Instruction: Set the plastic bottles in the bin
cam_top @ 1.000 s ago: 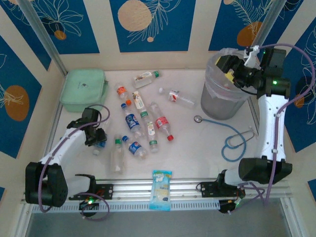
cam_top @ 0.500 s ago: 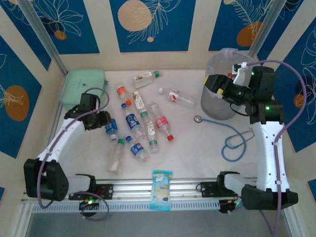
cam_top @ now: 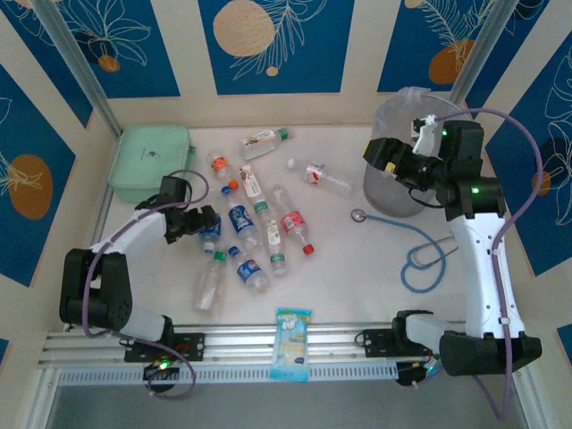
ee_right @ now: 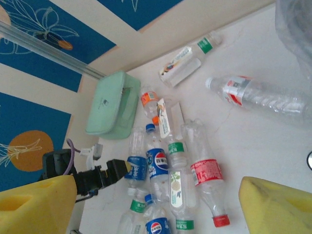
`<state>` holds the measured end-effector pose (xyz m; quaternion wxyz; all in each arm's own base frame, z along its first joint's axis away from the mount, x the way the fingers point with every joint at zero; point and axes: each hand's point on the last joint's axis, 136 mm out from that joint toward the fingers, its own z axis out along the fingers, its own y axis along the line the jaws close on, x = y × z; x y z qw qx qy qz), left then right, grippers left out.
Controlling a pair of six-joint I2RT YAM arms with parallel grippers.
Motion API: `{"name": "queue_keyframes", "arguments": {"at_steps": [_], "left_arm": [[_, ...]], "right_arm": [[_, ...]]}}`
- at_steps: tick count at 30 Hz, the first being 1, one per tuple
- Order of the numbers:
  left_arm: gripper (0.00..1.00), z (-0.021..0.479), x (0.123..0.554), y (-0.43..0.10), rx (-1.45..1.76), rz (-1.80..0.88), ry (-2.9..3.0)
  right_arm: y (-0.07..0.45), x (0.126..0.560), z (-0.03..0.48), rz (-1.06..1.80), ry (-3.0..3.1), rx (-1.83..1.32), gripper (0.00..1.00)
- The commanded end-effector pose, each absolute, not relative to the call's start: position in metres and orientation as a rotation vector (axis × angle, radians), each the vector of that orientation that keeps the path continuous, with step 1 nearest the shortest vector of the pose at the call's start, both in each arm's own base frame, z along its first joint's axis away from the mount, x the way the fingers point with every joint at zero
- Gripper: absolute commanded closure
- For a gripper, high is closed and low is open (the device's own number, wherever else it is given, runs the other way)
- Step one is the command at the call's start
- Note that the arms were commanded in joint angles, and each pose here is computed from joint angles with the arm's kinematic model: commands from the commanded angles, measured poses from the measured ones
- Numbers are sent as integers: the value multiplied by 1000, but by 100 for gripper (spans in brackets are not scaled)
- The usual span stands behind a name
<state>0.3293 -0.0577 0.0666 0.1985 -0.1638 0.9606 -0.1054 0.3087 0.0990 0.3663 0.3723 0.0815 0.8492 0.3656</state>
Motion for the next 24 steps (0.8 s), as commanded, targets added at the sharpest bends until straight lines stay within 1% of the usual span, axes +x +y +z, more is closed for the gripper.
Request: {"name": "queue_keyframes", "arguments": {"at_steps": [1, 5, 9, 12, 16, 18, 20, 24], "left_arm": [[0, 69, 343, -75, -441, -422, 2624], [1, 62, 346, -83, -420, -455, 2625], [17, 54, 347, -89, -425, -470, 2663], [24, 52, 345, -88, -422, -445, 2686], [42, 51, 343, -88, -401, -431, 2710], [47, 58, 343, -90, -389, -441, 2704], [47, 72, 345, -90, -373, -442, 2687], [55, 119, 347, -91, -303, -444, 2625]], "right_arm": [[102, 305, 343, 933, 2245, 229, 12], [114, 305, 321, 962, 2301, 234, 10], [122, 310, 308, 945, 2346, 234, 10], [132, 313, 306, 949, 2355, 201, 10], [144, 320, 305, 968, 2352, 181, 10], [153, 324, 308, 998, 2320, 193, 12], [172, 329, 316, 1059, 2263, 170, 14], [221, 334, 324, 1114, 2236, 2, 17]]}}
